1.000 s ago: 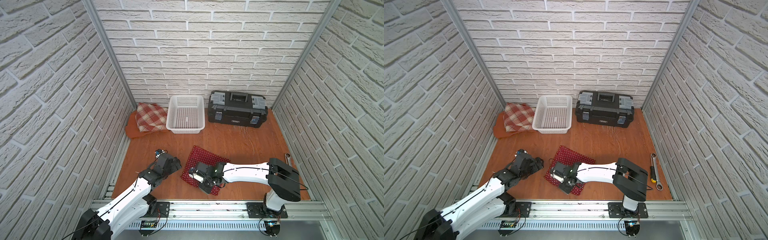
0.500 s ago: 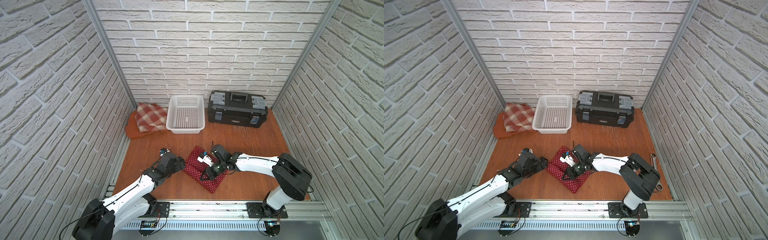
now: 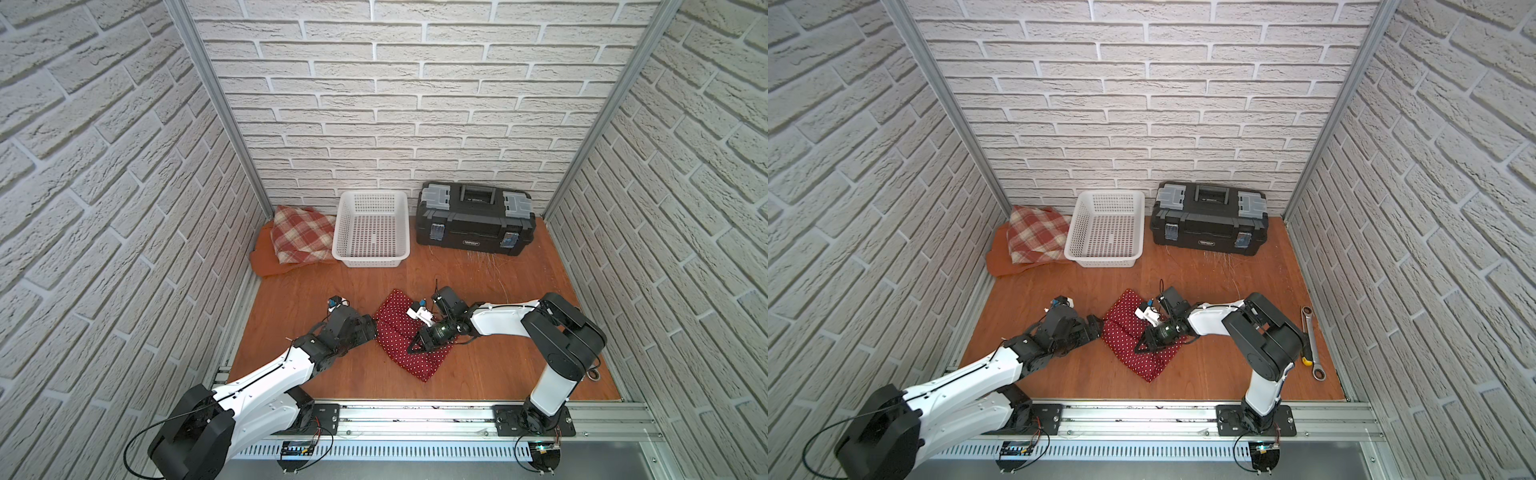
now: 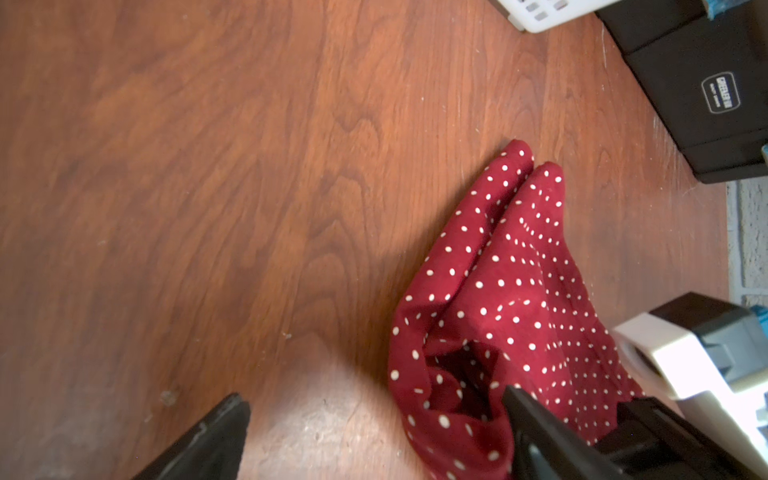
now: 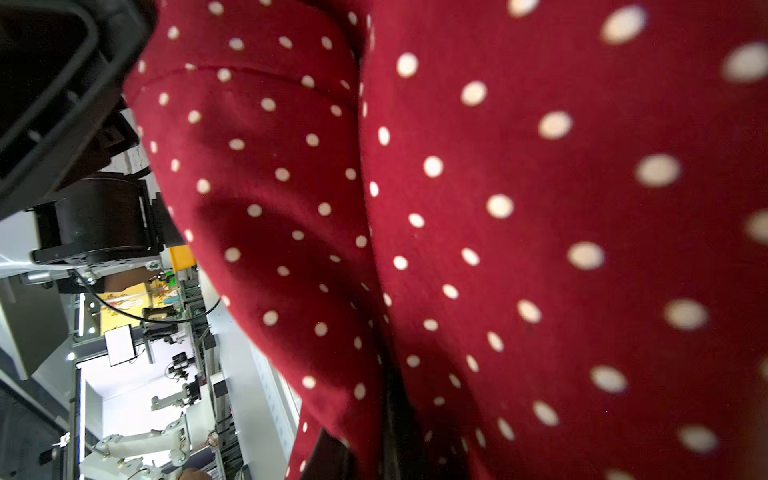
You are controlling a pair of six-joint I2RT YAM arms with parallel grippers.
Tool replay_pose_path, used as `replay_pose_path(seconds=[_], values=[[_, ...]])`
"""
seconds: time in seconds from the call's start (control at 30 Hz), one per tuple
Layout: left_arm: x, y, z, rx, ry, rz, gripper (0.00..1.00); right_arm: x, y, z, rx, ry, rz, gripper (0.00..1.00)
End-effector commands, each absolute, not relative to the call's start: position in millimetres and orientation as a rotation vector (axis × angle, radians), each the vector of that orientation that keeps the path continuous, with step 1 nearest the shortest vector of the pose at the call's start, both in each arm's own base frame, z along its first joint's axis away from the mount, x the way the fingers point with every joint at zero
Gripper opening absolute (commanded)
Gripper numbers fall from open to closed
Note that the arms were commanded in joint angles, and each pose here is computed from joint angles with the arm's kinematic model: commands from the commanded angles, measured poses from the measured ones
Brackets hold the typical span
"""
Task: Roll up the skirts
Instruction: Roll the skirt at the center of the board.
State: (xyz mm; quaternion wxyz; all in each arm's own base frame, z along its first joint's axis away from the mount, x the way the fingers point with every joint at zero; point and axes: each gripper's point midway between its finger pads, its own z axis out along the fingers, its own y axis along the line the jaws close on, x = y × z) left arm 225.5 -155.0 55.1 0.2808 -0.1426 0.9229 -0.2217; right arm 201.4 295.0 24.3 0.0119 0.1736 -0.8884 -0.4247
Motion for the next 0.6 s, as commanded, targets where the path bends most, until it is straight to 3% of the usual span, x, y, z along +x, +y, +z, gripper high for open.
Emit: replay_pose_path(seconds=[0.0,0.27,0.43,0.57], values=[[230,-162,67,-0.364,2.420,-0.612,0.98,201,260,-6,0.492,-2.926,-1.009,0.20],[224,-167,85,-0.316,2.351,-0.633,0.98,204,240,-13,0.513,-3.036,-0.832,0.29],[224,-176,86,-0.270,2.340,-0.628,0.98,204,231,-20,0.520,-3.060,-0.735,0.28],[228,-191,79,-0.210,2.329,-0.653,0.98,203,231,-28,0.514,-3.049,-0.721,0.21]])
